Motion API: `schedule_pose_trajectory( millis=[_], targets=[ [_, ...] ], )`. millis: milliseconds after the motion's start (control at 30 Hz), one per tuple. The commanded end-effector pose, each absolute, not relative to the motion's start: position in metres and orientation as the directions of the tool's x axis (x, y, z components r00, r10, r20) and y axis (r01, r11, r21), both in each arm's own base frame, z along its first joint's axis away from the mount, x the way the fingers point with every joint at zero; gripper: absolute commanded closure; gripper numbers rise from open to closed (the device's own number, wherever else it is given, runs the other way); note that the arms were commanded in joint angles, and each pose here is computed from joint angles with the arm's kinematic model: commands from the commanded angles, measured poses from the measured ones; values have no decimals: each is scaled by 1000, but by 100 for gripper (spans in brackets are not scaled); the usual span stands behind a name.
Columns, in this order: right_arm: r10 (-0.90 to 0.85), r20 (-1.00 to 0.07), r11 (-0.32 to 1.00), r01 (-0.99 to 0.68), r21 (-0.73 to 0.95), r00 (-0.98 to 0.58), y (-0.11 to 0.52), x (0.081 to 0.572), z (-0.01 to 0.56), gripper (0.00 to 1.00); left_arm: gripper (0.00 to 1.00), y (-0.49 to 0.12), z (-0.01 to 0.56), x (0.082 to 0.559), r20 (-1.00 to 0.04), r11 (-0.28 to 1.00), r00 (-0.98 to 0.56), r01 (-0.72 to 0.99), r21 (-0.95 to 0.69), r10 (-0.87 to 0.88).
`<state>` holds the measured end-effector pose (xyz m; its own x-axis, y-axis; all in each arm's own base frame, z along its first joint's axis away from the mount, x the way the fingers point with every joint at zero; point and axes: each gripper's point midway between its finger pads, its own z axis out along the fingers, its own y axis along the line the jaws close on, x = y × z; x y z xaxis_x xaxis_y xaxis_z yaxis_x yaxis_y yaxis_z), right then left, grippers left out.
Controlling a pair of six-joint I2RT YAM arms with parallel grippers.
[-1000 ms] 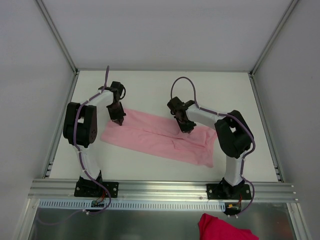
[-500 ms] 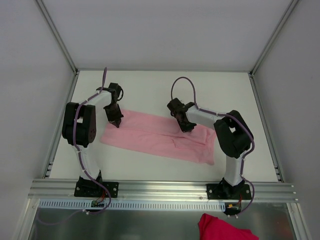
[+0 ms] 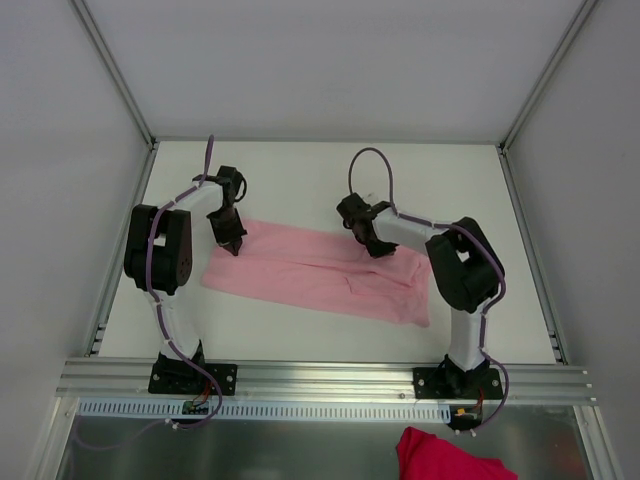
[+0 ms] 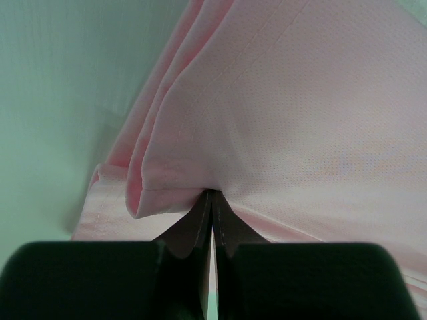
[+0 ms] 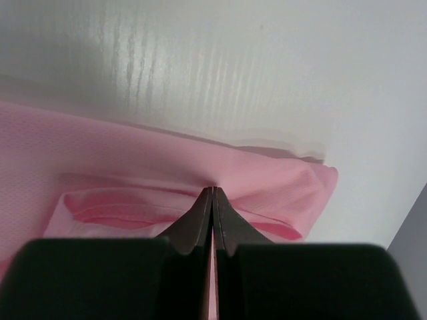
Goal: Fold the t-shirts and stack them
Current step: Fold the other side of the tshirt into a rectangle
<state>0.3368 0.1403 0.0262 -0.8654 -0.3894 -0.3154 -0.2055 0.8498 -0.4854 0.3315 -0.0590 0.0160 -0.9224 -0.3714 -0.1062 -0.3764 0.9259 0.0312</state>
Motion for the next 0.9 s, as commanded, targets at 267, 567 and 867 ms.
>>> schedule_pose_trajectory(
  millis=[267,567,867],
  targets=[
    [-357,-502,853,-56,-518,-788,131,368,114,99,100,-55,24,332,-125,924,-918,-383,20,-377],
    [-309,-427,865,-64,-497,-850,123,342,96,99,100,-56,29,337,-142,924,-915,-383,6,-378],
    [-299,-309,853,-107,-511,-903,114,316,65,99,100,-55,28,341,-136,925,-918,-379,20,-373]
  ],
)
